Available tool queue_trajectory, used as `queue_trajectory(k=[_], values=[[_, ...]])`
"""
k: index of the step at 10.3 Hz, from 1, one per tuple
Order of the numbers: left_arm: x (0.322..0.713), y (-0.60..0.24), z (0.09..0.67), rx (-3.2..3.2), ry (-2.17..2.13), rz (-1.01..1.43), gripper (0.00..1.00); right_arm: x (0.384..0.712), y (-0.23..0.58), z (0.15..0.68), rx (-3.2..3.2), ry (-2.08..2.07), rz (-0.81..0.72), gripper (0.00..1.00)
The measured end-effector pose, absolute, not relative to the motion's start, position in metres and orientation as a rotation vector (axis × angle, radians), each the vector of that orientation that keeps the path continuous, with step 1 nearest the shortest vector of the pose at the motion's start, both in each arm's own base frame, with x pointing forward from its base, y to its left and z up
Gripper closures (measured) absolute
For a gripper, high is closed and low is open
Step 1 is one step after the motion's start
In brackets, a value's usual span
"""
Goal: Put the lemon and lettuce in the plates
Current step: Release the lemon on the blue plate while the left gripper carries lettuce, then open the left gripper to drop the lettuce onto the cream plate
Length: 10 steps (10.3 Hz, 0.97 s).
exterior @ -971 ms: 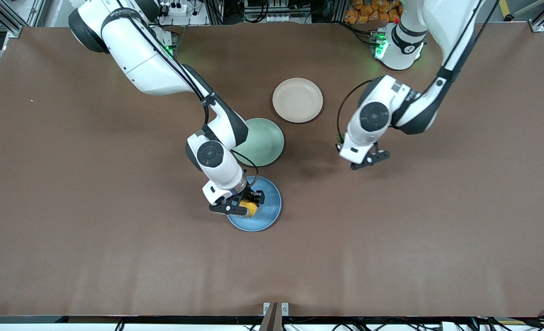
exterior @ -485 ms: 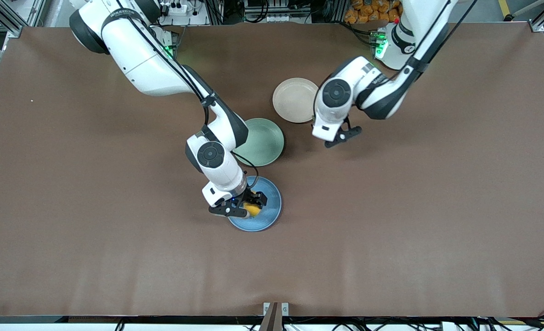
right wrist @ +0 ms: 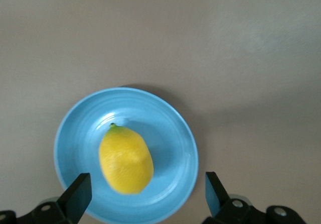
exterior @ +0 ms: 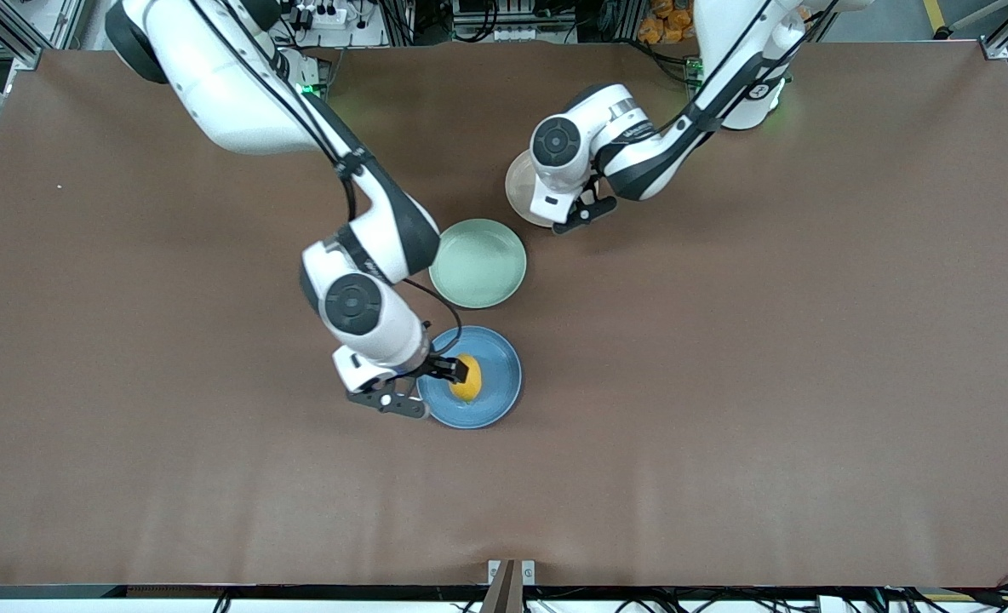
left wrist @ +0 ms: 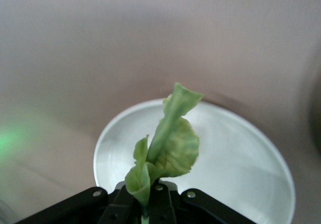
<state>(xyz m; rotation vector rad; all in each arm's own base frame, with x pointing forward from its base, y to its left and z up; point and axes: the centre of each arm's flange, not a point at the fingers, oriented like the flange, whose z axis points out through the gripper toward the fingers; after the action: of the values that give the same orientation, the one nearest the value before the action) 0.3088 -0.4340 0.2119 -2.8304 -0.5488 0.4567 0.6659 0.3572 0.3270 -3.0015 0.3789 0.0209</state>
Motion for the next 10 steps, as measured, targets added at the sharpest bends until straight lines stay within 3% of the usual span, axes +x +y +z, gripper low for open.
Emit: queue_trajectory(k=[4, 7, 8, 10], values=[[0.276, -0.458, 0.205, -2.801, -0.567, 0.473, 0.44, 0.672, 0.232, 0.435, -3.009, 0.239, 0.114, 0.0], [0.308, -0.477, 0.237, -2.862, -0.666, 0.423, 0.05, 0.65, 0.164, 0.434, -3.078, 0.099, 0.18, 0.0], [0.333, -0.48, 0.256, -2.898, -0.701, 0.368, 0.0, 0.647, 0.146, 0.427, -3.088, 0.063, 0.177, 0.0], [0.416, -0.46, 0.305, -2.939, -0.843, 0.199, 0.0, 0.641, 0.104, 0.414, -3.097, -0.012, 0.106, 0.0]])
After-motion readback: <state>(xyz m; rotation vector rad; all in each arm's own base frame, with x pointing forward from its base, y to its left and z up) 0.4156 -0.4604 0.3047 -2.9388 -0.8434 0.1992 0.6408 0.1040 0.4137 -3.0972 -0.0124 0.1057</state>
